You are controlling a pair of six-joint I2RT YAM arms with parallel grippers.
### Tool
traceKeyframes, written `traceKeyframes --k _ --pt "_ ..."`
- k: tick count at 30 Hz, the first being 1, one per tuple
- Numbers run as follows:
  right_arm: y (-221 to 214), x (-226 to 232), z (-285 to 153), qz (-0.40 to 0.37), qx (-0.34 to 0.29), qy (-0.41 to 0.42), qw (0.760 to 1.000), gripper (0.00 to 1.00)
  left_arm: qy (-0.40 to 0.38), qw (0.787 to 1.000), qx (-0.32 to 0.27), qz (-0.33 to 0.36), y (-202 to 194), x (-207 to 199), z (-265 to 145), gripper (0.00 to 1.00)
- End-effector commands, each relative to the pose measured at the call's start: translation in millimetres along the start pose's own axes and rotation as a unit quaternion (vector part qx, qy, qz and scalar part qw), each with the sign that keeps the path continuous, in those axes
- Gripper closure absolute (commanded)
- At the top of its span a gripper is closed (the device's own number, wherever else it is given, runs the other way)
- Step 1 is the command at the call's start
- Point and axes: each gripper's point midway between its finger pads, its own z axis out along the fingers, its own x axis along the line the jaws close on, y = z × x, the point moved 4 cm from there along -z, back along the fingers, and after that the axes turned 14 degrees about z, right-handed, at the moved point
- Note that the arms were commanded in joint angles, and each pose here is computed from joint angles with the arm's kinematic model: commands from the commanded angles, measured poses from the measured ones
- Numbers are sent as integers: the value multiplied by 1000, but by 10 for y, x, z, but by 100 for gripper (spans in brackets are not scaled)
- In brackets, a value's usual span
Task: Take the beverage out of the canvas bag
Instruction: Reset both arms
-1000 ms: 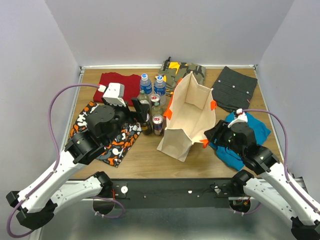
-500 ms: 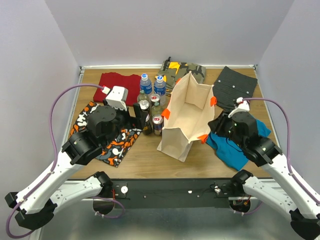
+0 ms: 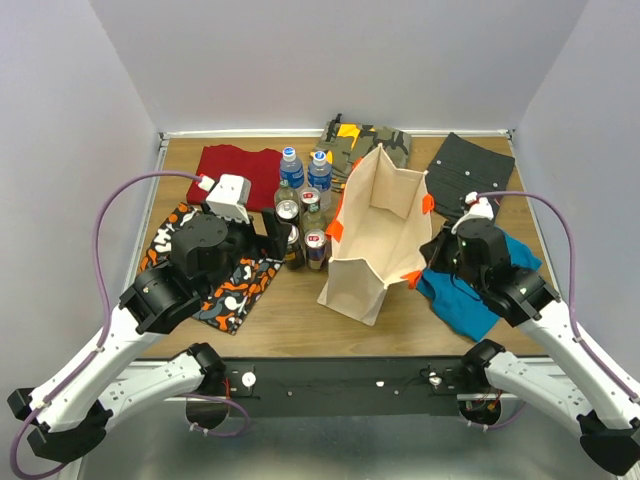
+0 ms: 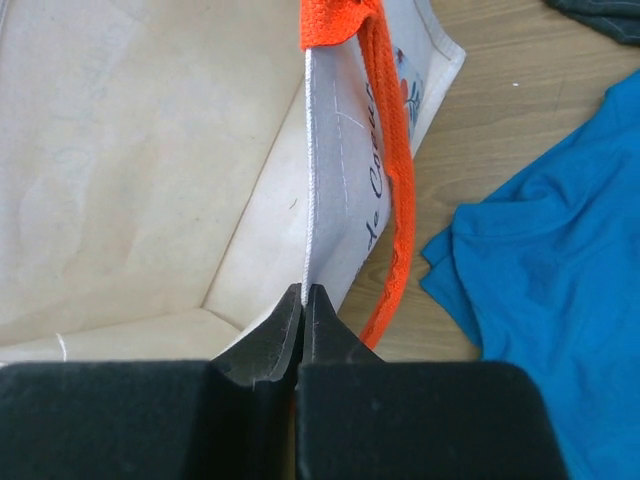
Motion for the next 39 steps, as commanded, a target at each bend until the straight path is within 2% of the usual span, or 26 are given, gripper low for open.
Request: traceKeyframes --k 1,4,5,6,7,10,11,16,23,24,26,27,28,32,34,36,37,39 --pt "322 -31 -126 -4 -56 -51 997 94 16 1000 5 -4 -57 49 4 1" --pt "430 17 -149 -10 -70 -56 996 94 15 1000 4 -5 -60 44 13 1" --pt "438 29 -142 -15 -69 -55 996 91 15 1000 4 -5 -66 44 14 1" --pt "431 51 -135 -16 -64 -50 997 82 15 1000 4 -5 -65 42 18 1" --pt "424 69 -123 -17 -62 -45 997 53 14 1000 7 -4 -77 39 24 1" --pt "379 98 -101 -17 -50 -33 998 27 11 1000 12 -3 -95 29 26 1" --pt "381 109 -108 -17 -50 -28 998 24 10 1000 12 -3 -97 27 21 1" --pt "488 165 -213 -16 -63 -19 998 18 7 1000 10 -8 -72 33 -24 1" --pt "844 192 -448 -21 -149 -18 988 12 22 1000 -8 -9 50 102 -105 1" --pt "887 188 -460 -26 -158 -23 987 12 23 1000 -12 -10 99 109 -122 1" --pt "975 120 -432 -32 -183 -61 981 7 20 1000 -14 -6 133 98 -124 1" --pt "1024 95 -431 -30 -195 -77 977 1 20 1000 -16 -3 160 100 -126 1" --pt "1085 19 -437 -26 -217 -110 970 0 23 1000 -12 5 152 105 -101 1" --pt "1182 -7 -243 -45 -231 -171 957 0 33 999 22 37 142 96 48 1" --pt "1229 40 -144 -46 -227 -155 960 0 41 996 50 54 135 98 160 1" --pt "1375 -95 -86 -35 -232 -166 958 0 57 995 51 59 169 179 254 1" --pt "1411 -69 -28 -30 -223 -139 964 0 41 996 55 58 158 158 312 1" --pt "1553 -306 42 -21 -218 -161 962 0 49 997 43 47 210 291 382 1"
